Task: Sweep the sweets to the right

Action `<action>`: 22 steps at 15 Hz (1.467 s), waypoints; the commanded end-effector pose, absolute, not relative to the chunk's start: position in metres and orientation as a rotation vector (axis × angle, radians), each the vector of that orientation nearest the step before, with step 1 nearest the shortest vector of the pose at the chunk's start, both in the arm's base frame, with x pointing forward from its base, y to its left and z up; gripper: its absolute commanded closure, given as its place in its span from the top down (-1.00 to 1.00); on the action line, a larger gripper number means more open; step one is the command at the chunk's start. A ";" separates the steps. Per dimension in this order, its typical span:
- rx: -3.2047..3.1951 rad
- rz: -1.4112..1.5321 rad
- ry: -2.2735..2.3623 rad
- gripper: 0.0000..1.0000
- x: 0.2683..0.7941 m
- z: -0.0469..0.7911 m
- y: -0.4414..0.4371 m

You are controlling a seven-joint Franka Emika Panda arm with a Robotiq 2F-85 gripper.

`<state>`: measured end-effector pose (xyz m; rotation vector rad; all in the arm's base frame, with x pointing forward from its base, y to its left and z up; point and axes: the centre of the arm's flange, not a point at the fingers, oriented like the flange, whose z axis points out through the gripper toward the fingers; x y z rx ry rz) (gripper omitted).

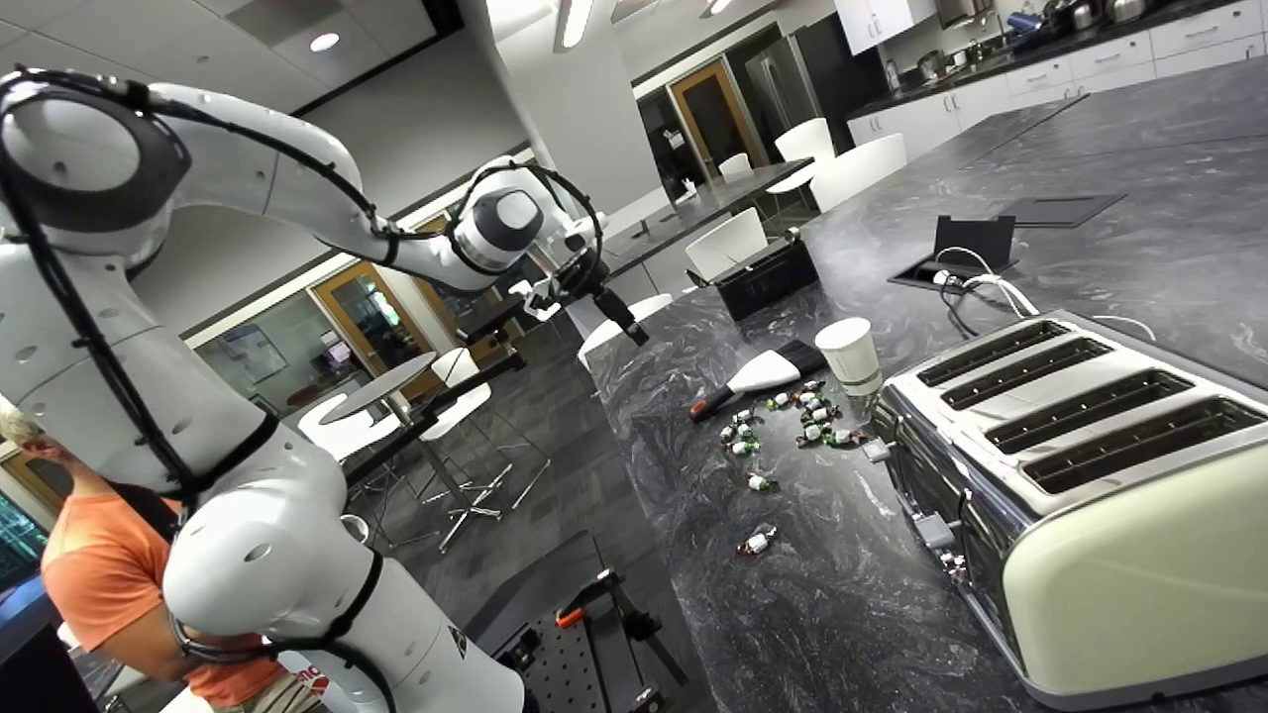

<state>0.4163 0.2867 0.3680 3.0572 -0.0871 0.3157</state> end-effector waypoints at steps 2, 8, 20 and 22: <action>3.143 0.278 -0.093 1.00 0.461 0.326 0.343; 3.132 0.388 0.010 1.00 0.478 0.270 0.394; 3.152 0.363 -0.246 1.00 0.474 0.236 0.399; 3.148 0.389 -0.352 1.00 0.476 0.225 0.401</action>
